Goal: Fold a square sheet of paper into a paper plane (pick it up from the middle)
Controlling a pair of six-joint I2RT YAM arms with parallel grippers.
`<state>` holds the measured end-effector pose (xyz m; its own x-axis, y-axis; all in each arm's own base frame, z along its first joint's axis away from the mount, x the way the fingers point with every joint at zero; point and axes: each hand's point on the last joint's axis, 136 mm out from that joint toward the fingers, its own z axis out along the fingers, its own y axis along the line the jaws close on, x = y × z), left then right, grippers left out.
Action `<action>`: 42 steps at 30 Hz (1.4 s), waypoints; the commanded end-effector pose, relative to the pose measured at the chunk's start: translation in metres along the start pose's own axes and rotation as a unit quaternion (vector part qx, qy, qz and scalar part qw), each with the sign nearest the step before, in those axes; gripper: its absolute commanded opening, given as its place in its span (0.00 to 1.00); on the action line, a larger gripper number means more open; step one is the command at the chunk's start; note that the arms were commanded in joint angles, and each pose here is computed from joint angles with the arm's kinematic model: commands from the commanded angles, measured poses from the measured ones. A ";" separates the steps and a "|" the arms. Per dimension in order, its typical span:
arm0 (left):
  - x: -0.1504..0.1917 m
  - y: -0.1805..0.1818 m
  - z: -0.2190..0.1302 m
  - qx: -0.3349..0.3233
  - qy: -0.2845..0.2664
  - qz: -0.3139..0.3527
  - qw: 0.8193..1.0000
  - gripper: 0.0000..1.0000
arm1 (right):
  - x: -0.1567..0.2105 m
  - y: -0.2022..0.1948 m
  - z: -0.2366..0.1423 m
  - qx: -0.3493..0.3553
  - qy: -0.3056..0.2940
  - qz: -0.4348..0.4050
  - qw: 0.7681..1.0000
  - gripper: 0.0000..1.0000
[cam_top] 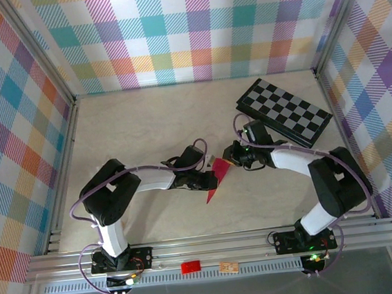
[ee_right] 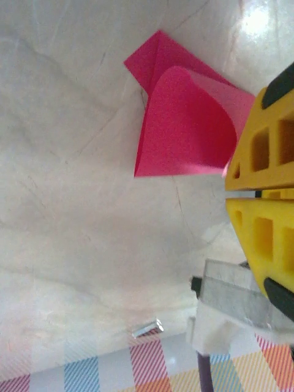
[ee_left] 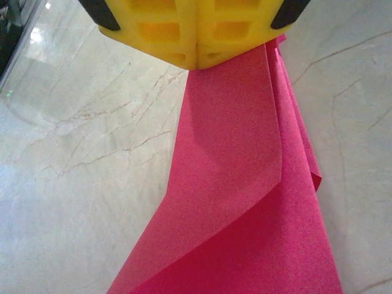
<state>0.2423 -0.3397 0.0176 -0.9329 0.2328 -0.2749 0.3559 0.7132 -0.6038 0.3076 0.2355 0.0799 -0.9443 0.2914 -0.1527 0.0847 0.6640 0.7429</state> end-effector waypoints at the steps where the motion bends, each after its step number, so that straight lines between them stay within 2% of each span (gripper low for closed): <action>1: 0.066 0.057 0.000 -0.091 0.113 -0.031 0.989 0.00 | 0.021 -0.004 0.005 -0.007 0.032 -0.017 0.999 0.08; 5: 0.065 0.056 0.001 -0.089 0.116 -0.029 0.989 0.00 | 0.037 -0.004 0.015 -0.018 0.048 -0.022 0.998 0.05; 13: 0.065 0.057 0.002 -0.087 0.114 -0.033 0.989 0.00 | 0.055 -0.001 0.036 -0.026 0.084 -0.037 0.995 0.04; 20: 0.065 0.057 0.002 -0.084 0.112 -0.035 0.990 0.00 | 0.055 -0.041 0.046 0.048 0.087 -0.026 0.995 0.05; 42: 0.078 0.067 0.001 -0.097 0.127 -0.029 0.987 0.00 | -0.017 -0.075 0.033 0.050 0.017 0.022 0.998 0.10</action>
<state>0.2386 -0.3358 0.0167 -0.9127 0.2920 -0.2857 0.4080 0.6887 -0.5993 0.3078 0.2252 0.0168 -0.9682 0.2468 -0.0410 0.1371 0.6607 0.7380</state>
